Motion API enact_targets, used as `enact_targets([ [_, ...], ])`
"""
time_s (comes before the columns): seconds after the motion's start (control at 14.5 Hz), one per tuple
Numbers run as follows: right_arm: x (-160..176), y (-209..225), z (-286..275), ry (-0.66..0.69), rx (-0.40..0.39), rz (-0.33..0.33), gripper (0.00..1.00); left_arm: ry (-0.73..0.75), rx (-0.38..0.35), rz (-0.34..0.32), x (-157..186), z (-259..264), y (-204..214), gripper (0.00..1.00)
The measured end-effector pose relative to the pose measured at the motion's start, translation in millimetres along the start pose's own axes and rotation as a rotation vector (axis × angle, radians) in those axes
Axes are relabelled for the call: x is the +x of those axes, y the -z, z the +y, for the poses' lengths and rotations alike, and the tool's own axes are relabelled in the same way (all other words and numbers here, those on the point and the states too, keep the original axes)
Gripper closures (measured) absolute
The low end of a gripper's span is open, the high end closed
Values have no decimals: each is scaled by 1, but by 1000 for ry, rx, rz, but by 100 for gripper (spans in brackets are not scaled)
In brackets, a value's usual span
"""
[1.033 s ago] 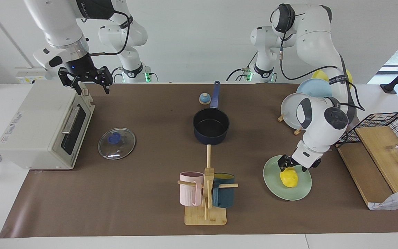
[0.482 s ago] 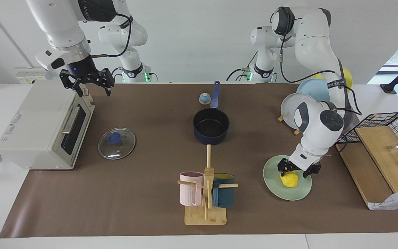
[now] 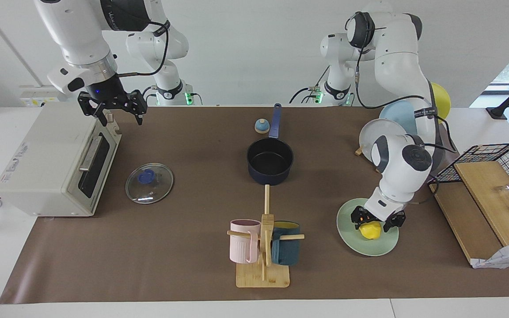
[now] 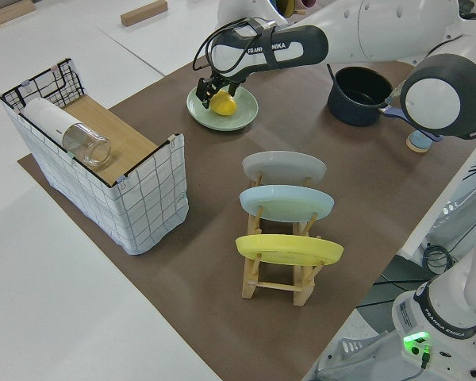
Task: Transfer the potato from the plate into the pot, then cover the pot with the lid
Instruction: 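Reach the left gripper to the yellow potato on the green plate and grasp, then carry the potato with the left gripper while the right gripper reaches the lid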
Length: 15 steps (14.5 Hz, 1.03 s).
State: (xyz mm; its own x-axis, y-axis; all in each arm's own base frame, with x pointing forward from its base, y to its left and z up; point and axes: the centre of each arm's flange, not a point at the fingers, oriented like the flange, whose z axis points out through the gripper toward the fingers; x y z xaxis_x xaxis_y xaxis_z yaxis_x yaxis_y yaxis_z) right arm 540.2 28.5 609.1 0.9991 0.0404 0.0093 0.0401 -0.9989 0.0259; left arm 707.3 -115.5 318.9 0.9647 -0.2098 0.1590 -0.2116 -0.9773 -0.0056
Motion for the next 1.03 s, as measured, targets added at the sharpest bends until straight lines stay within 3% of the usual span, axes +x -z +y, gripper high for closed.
enact_targets([
  [0.07, 0, 0, 0, 0, 0, 0, 0, -5, 2, 0, 0, 0, 0, 9],
  [0.28, 0, 0, 0, 0, 0, 0, 0, -21, 9, -2, 0, -1, 1, 34],
  [0.55, 0, 0, 0, 1, 0, 1, 0, -2, -4, -26, 2, -4, 11, 34],
  [0.83, 12, -11, -16, 31, 2, 22, 0, 191, -113, -32, 4, 5, 123, 34],
  [1.03, 33, -37, -36, 65, 8, 41, 0, 296, -130, -79, -22, 73, 191, 34],
])
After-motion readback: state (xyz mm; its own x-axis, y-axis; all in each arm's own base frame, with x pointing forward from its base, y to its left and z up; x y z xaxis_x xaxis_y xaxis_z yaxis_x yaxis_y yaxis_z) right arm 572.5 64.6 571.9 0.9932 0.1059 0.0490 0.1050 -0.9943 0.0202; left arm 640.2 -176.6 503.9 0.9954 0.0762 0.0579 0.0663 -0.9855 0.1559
